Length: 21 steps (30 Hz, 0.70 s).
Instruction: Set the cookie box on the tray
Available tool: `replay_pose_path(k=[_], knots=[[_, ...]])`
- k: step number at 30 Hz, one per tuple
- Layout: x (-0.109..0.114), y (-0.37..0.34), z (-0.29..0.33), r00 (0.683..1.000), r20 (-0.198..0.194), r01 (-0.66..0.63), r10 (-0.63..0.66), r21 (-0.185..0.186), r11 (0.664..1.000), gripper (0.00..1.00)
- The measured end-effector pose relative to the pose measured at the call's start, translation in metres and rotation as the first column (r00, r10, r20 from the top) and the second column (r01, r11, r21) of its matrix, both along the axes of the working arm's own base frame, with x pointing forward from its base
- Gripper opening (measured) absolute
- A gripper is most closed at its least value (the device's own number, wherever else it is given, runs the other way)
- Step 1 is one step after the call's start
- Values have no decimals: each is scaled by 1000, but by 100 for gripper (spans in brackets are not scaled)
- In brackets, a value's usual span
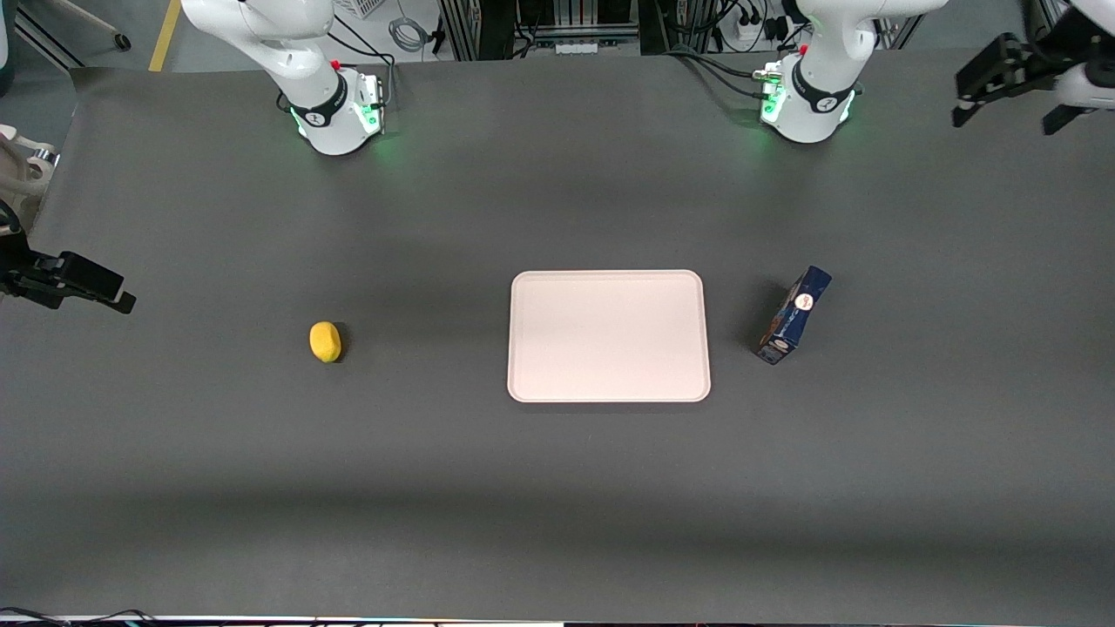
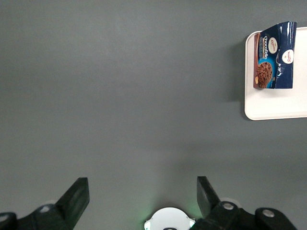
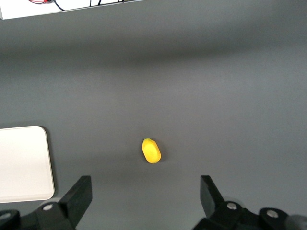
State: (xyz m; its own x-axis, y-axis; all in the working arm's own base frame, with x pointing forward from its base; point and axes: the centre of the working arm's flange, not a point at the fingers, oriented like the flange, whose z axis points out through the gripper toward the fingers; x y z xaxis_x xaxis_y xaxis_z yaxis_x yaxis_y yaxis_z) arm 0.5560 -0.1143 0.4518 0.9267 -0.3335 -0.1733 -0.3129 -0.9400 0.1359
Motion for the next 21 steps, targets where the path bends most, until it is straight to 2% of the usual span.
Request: replay_pose_path(k=[2,9,14,21], knots=[[0,2,-20,1000,3,20,-20,4,1000,100],[-12,10,-88,997,32,67,-69,55,996,100],[-30,11,-132,995,49,79,-82,55,995,100],[-51,1,-159,994,35,105,-107,53,993,100]])
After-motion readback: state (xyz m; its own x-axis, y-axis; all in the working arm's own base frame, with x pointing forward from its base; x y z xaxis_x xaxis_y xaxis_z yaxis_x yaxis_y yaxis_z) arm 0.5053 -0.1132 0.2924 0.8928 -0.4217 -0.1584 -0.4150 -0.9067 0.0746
